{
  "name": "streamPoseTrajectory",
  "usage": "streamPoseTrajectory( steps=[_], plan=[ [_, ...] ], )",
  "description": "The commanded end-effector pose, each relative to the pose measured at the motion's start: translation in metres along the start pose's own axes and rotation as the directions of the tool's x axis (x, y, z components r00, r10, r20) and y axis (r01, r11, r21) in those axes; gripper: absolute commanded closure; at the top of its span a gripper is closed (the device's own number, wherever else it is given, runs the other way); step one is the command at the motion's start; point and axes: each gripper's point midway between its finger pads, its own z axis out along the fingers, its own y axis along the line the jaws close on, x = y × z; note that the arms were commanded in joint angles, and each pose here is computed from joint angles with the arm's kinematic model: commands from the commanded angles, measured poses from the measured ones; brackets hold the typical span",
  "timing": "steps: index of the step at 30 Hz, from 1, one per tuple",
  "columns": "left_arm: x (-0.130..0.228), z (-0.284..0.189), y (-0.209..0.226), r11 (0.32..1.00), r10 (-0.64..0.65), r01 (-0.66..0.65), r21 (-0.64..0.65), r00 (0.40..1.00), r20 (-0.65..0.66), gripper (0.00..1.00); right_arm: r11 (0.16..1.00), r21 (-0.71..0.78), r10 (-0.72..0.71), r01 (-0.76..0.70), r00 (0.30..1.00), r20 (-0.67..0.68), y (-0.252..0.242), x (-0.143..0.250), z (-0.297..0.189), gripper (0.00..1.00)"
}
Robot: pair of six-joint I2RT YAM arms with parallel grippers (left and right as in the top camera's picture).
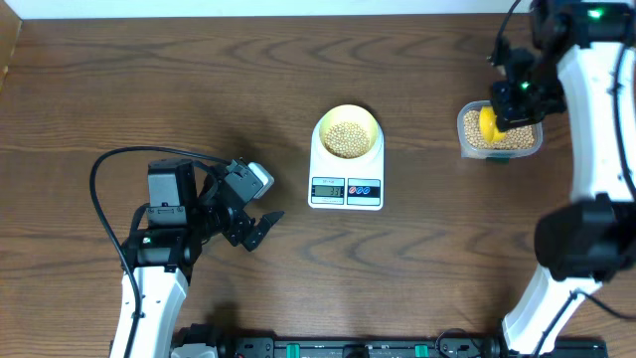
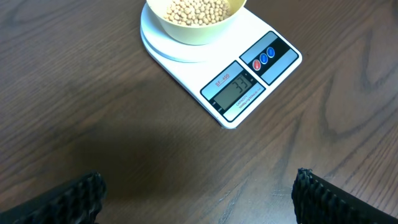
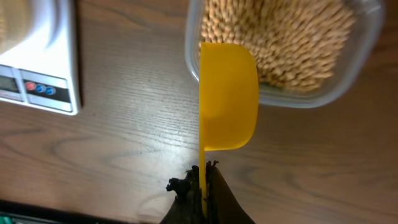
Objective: Scoop item into bowl and weigh 50g on scale
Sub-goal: 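Move the empty scoop right back over the soybean tub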
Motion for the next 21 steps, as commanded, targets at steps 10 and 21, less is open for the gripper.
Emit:
streamPoseTrajectory(
  steps=[10,21],
  plan=[
    [-0.001,0.0,0.001,1.0,0.014,-0.014,-0.005,1.0,0.0,0.02,0.992,0.008,0.126,-0.125,0.991,-0.05,-0.018,-0.023,0.05,0.99],
    [-0.001,0.0,0.001,1.0,0.014,-0.014,-0.005,1.0,0.0,0.02,0.989,0.015,0.149,-0.149,0.988,0.031,-0.026,-0.043,0.054,0.99]
  ],
)
